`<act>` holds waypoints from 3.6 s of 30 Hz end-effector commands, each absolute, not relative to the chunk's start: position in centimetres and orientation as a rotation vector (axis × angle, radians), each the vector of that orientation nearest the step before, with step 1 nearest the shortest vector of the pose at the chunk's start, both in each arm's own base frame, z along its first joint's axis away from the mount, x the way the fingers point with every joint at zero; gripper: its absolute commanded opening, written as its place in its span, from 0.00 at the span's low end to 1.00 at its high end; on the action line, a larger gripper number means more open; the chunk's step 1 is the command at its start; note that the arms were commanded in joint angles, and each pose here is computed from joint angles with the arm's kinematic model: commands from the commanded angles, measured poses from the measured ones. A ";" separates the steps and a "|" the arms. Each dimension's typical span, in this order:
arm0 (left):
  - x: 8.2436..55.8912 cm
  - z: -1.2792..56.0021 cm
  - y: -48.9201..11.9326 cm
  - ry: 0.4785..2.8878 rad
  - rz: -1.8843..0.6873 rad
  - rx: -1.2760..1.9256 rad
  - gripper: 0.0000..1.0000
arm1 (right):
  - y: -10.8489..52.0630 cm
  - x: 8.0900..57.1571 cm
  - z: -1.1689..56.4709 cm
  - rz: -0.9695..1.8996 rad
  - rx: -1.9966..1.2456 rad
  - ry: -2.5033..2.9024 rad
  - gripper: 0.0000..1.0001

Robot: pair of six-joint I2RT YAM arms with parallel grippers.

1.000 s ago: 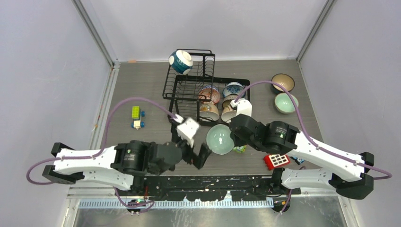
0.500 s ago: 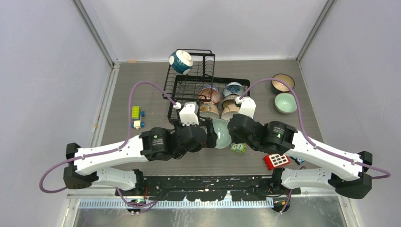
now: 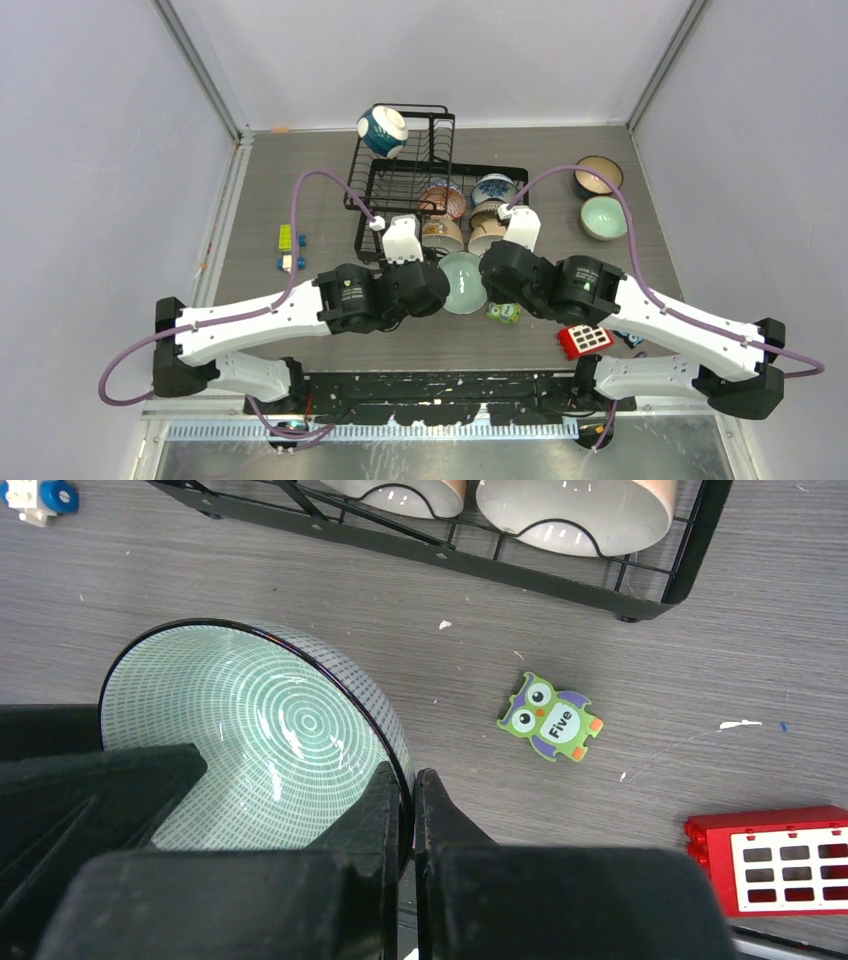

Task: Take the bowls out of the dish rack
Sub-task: Place the bowl with the bowl.

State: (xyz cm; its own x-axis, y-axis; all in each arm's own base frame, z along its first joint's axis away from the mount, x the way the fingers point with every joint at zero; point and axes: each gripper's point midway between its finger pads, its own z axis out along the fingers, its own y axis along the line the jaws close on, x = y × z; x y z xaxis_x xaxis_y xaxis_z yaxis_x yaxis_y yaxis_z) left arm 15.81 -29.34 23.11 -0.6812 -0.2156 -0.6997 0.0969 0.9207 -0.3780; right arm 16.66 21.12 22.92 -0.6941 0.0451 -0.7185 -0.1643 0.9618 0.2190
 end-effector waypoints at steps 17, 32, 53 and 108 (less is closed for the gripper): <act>17.8 24.4 -30.0 2.237 -0.523 -0.134 0.00 | 23.0 16.9 26.0 0.488 -0.033 2.264 0.09; 17.1 24.6 -30.4 2.266 -0.568 -0.098 0.00 | 21.0 16.7 25.0 0.249 -0.361 2.325 0.44; 16.9 24.5 -30.7 2.275 -0.597 -0.091 0.00 | 21.7 17.5 23.5 0.265 -0.360 2.383 0.11; 15.2 21.0 -12.9 1.944 -0.523 0.044 0.96 | -11.3 38.8 19.3 -0.050 1.321 1.888 0.01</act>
State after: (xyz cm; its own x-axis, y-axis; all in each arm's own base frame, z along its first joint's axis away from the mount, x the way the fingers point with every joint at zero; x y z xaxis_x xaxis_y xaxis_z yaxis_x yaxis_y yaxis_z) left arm 14.75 -13.35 21.32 -0.4364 -0.1747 -0.8827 0.3083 0.8926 -0.3290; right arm 36.40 -9.84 17.18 -0.2698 0.7375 -0.6192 0.8136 0.5185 0.2630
